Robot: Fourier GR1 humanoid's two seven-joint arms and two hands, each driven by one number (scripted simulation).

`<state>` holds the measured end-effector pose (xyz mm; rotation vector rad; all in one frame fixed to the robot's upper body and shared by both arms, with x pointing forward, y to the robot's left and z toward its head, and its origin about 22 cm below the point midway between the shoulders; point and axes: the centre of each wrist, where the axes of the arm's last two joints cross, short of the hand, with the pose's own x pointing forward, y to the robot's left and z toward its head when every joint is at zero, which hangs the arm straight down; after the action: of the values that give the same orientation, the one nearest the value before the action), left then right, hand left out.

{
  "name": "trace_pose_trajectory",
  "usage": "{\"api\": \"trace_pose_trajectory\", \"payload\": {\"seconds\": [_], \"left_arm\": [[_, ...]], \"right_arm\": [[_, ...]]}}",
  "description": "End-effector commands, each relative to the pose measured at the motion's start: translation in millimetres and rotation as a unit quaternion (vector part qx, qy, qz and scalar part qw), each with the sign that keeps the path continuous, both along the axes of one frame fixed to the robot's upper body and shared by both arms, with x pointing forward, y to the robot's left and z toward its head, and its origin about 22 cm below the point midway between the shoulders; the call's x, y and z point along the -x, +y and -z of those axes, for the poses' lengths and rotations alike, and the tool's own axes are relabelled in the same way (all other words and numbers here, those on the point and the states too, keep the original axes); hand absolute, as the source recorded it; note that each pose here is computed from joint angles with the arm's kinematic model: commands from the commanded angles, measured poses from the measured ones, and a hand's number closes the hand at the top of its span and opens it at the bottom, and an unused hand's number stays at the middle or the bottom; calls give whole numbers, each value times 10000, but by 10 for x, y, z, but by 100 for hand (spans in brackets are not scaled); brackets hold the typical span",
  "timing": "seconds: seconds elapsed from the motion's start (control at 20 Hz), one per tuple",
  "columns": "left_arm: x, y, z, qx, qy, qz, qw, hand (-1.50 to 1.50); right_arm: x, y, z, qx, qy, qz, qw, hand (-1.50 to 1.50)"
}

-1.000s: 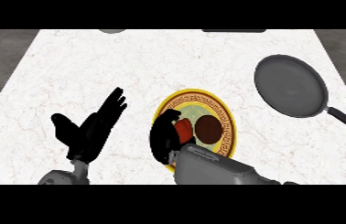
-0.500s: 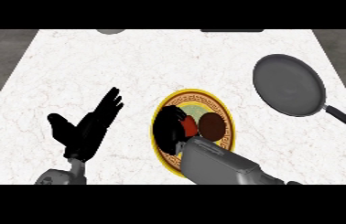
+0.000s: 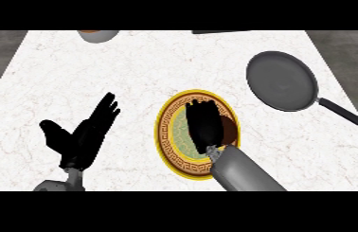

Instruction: Pick the bell pepper from the plate and place it in the pan

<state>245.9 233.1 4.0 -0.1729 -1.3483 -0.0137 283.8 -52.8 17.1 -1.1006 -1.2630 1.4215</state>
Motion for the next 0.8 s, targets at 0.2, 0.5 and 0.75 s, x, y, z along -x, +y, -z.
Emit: {"api": "trace_pose_trajectory", "payload": {"seconds": [0.2, 0.5, 0.75], "left_arm": [[19, -112, -49, -71, -3, 40, 10000, 0], [-2, -131, 10, -8, -54, 246, 9997, 0], [65, -74, 32, 69, -30, 438, 9990, 0]], "right_arm": [[450, -405, -595, -2382, -1322, 910, 9579, 150], [698, -963, -812, -3517, -1537, 1242, 9150, 150], [482, -1431, -498, -3933, -1587, 1642, 8906, 150]]}}
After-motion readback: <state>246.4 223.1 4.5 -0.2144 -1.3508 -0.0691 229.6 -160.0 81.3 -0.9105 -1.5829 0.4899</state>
